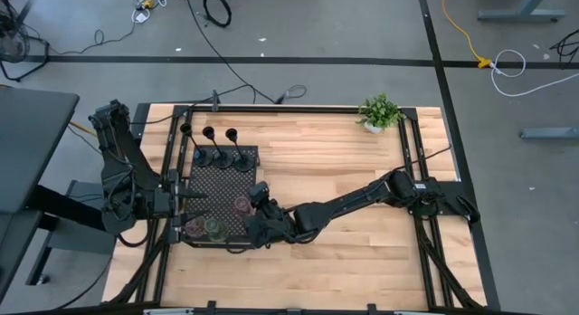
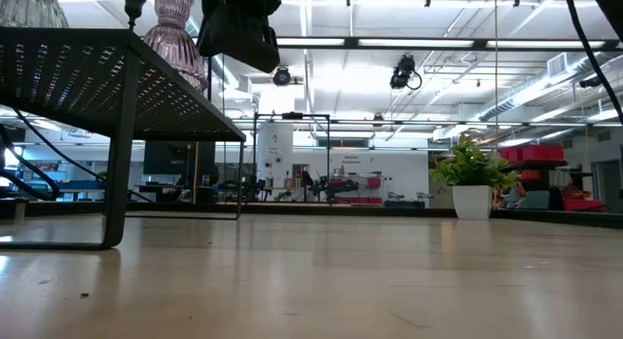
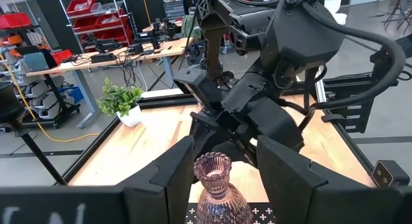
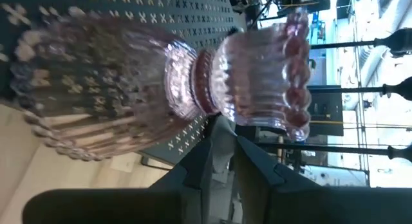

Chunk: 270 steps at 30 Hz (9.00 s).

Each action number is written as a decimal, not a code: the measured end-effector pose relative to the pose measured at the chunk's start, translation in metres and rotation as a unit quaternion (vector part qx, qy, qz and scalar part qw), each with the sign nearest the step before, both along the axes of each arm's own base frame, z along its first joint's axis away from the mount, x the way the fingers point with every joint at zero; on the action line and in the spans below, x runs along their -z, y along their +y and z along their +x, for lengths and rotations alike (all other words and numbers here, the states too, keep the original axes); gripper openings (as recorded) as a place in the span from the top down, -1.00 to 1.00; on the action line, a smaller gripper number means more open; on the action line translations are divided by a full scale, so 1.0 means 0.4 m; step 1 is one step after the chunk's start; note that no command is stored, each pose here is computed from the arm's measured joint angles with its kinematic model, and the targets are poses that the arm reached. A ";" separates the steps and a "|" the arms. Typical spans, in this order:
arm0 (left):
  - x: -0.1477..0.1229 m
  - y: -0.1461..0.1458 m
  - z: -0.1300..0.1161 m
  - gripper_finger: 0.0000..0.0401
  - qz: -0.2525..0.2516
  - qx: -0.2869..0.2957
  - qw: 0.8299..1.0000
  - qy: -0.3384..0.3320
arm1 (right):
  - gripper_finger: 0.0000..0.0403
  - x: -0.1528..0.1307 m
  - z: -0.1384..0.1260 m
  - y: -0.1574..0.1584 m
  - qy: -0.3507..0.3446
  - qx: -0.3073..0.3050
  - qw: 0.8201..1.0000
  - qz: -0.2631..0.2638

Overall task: Pick & Place candle stick holders
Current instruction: Put the pink glass candle holder on the shelf aligned with the pink and green glass candle holders, then return to Home Position

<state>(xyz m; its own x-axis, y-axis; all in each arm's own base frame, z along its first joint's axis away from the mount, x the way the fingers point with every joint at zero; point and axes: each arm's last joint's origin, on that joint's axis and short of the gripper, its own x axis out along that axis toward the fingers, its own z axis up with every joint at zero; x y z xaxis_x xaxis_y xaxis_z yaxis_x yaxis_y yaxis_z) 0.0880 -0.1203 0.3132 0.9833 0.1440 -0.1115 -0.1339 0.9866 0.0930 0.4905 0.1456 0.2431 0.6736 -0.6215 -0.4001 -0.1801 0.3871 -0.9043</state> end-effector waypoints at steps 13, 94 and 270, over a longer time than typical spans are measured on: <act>0.000 0.000 0.000 0.14 0.000 0.000 1.000 0.000 | 0.67 -0.007 -0.015 0.067 -0.024 -0.029 0.999 0.019; 0.016 0.191 -0.091 0.14 -0.021 -0.025 0.999 0.015 | 0.80 -0.127 -0.542 -0.032 -0.343 0.163 0.805 0.456; 0.063 0.344 -0.208 0.14 -0.226 -0.125 0.965 -0.040 | 0.93 0.042 -1.042 -0.378 -0.697 -0.138 0.506 0.488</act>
<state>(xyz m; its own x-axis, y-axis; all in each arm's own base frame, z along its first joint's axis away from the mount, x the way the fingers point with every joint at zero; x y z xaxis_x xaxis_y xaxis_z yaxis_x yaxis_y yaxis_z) 0.0047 0.0173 0.2880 0.9321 0.3330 -0.1427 -0.3623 0.8601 -0.3593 0.0738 -0.0056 0.2263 0.7312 -0.3912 0.5588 0.2012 0.9064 0.3713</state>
